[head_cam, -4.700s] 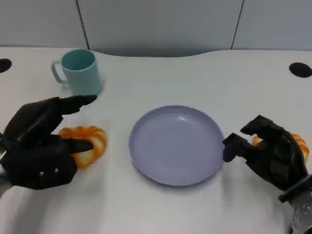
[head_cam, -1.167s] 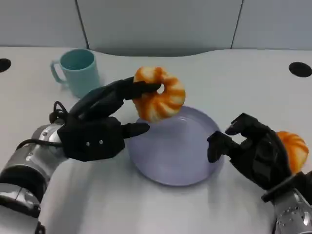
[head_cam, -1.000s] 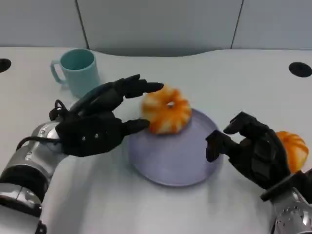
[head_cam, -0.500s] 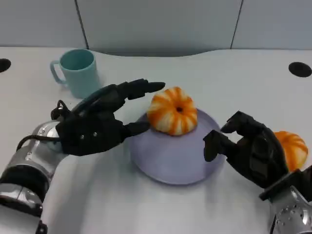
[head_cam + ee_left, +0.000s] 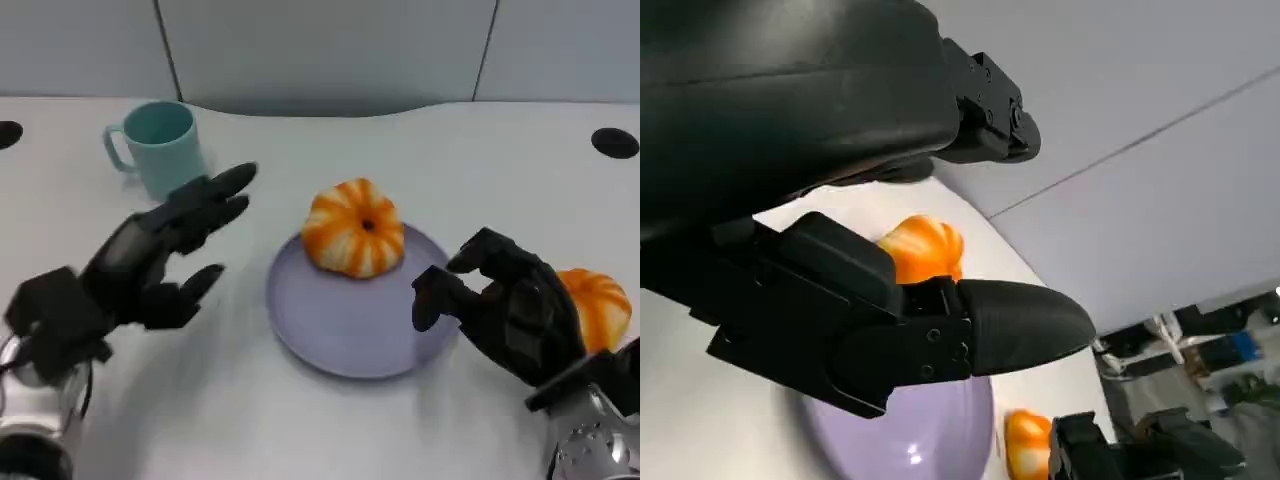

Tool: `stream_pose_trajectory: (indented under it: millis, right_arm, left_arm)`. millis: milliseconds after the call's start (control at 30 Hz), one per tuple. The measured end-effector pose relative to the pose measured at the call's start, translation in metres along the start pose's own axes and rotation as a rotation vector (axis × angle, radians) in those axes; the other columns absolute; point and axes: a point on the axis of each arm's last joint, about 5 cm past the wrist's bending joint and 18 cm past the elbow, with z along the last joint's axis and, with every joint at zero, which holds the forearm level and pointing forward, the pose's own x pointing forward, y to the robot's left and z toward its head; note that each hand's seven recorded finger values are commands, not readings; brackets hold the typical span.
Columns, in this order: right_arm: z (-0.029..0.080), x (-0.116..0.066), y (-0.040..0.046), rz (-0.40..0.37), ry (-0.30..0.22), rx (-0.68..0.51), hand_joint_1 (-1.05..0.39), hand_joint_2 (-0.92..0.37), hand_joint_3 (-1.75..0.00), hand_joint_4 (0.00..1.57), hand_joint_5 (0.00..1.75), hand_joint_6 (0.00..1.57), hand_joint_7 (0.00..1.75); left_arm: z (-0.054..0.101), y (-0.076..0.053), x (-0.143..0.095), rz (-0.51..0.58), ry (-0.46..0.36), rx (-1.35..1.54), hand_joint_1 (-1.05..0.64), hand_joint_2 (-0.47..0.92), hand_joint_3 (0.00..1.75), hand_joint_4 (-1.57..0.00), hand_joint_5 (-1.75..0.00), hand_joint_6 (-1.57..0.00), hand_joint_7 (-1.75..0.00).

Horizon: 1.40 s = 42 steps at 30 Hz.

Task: Grasp the bread from the table and place it into the plate.

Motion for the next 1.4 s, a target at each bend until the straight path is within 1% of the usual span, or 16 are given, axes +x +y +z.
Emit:
stream_pose_trajectory:
  millis: [67,167,300,400,500,567,600,633,700,800,867,933,1033,1133,1300,1400]
  right_arm:
    - [-0.001,0.000,-0.0003,-0.002,0.000,0.001,-0.54,-0.89,0.00,0.77,1.40,0.94,0.70]
    - [-0.003,-0.002,-0.0008,-0.005,-0.001,-0.002,-0.53,-0.89,0.00,0.78,1.39,0.94,0.70]
    - [-0.003,-0.003,-0.0021,-0.006,0.002,-0.005,-0.49,-0.88,0.00,0.79,1.41,0.94,0.70]
    - [0.000,-0.005,-0.0059,0.002,0.012,0.005,-0.49,-0.87,0.00,0.80,1.41,0.96,0.67]
    - [0.003,-0.009,-0.0097,-0.006,0.000,0.003,-0.53,-0.86,0.00,0.80,1.44,0.98,0.66]
    - [0.006,-0.012,-0.0123,-0.011,0.001,0.000,-0.53,-0.86,0.00,0.79,1.45,0.97,0.66]
    - [0.008,-0.013,-0.0139,-0.007,0.004,0.002,-0.52,-0.87,0.00,0.79,1.44,0.96,0.66]
    - [0.009,-0.015,-0.0157,-0.001,0.005,0.005,-0.53,-0.87,0.00,0.82,1.36,0.99,0.58]
    - [0.009,-0.019,-0.0195,0.009,-0.008,0.024,-0.54,-0.87,0.00,0.83,1.28,1.02,0.48]
    - [0.013,-0.026,-0.0268,0.026,0.008,0.029,-0.55,-0.88,0.00,0.83,1.25,1.04,0.43]
    - [0.017,-0.029,-0.0300,0.025,0.011,0.024,-0.54,-0.86,0.00,0.81,1.31,1.01,0.52]
    - [0.018,-0.029,-0.0304,-0.005,0.004,0.026,-0.53,-0.86,0.00,0.80,1.33,0.98,0.58]
    - [0.017,-0.031,-0.0295,-0.031,0.005,0.040,-0.53,-0.86,0.00,0.80,1.33,0.96,0.61]
    - [0.016,-0.033,-0.0281,-0.040,0.001,0.039,-0.54,-0.87,0.00,0.79,1.37,0.95,0.62]
    - [0.012,-0.036,-0.0266,-0.040,0.002,0.045,-0.56,-0.87,0.00,0.81,1.34,0.98,0.59]
    - [0.013,-0.036,-0.0264,-0.030,0.003,0.036,-0.54,-0.89,0.00,0.77,1.39,0.95,0.61]
  left_arm:
    - [-0.004,0.004,-0.011,0.012,0.000,-0.106,-1.05,0.92,0.69,-0.54,-0.31,-0.20,-0.03]
    - [-0.008,0.004,-0.022,0.046,-0.058,-0.315,-1.04,0.92,0.70,-0.58,-0.33,-0.23,-0.05]
    - [-0.013,-0.008,-0.034,0.054,-0.075,-0.485,-1.04,0.92,0.71,-0.59,-0.35,-0.24,-0.05]
    - [-0.018,-0.019,-0.045,0.075,-0.062,-0.562,-1.04,0.92,0.70,-0.60,-0.37,-0.27,-0.06]
    - [-0.024,-0.032,-0.054,0.108,-0.038,-0.660,-1.04,0.92,0.68,-0.60,-0.39,-0.28,-0.06]
    - [-0.027,-0.040,-0.057,0.128,-0.021,-0.708,-1.04,0.92,0.68,-0.57,-0.40,-0.26,-0.05]
    - [-0.028,-0.044,-0.057,0.133,-0.016,-0.727,-1.04,0.92,0.69,-0.54,-0.44,-0.26,-0.05]
    - [-0.029,-0.047,-0.057,0.135,-0.014,-0.742,-1.04,0.92,0.69,-0.52,-0.47,-0.26,-0.05]
    - [-0.030,-0.051,-0.054,0.139,-0.019,-0.757,-1.04,0.92,0.69,-0.50,-0.49,-0.28,-0.05]
    - [-0.031,-0.055,-0.053,0.131,-0.008,-0.763,-1.04,0.92,0.69,-0.50,-0.51,-0.28,-0.05]
    - [-0.032,-0.056,-0.053,0.126,0.006,-0.759,-1.03,0.92,0.68,-0.52,-0.53,-0.31,-0.07]
    - [-0.033,-0.058,-0.052,0.125,0.018,-0.759,-1.03,0.92,0.68,-0.52,-0.54,-0.32,-0.07]
    - [-0.033,-0.061,-0.051,0.124,0.028,-0.760,-1.02,0.92,0.68,-0.51,-0.55,-0.32,-0.07]
    - [-0.033,-0.061,-0.052,0.128,0.029,-0.758,-1.02,0.92,0.67,-0.52,-0.56,-0.33,-0.07]
    - [-0.034,-0.062,-0.056,0.132,0.038,-0.759,-1.02,0.92,0.67,-0.51,-0.57,-0.34,-0.07]
    - [-0.034,-0.063,-0.059,0.135,0.041,-0.759,-1.02,0.92,0.66,-0.50,-0.58,-0.36,-0.08]
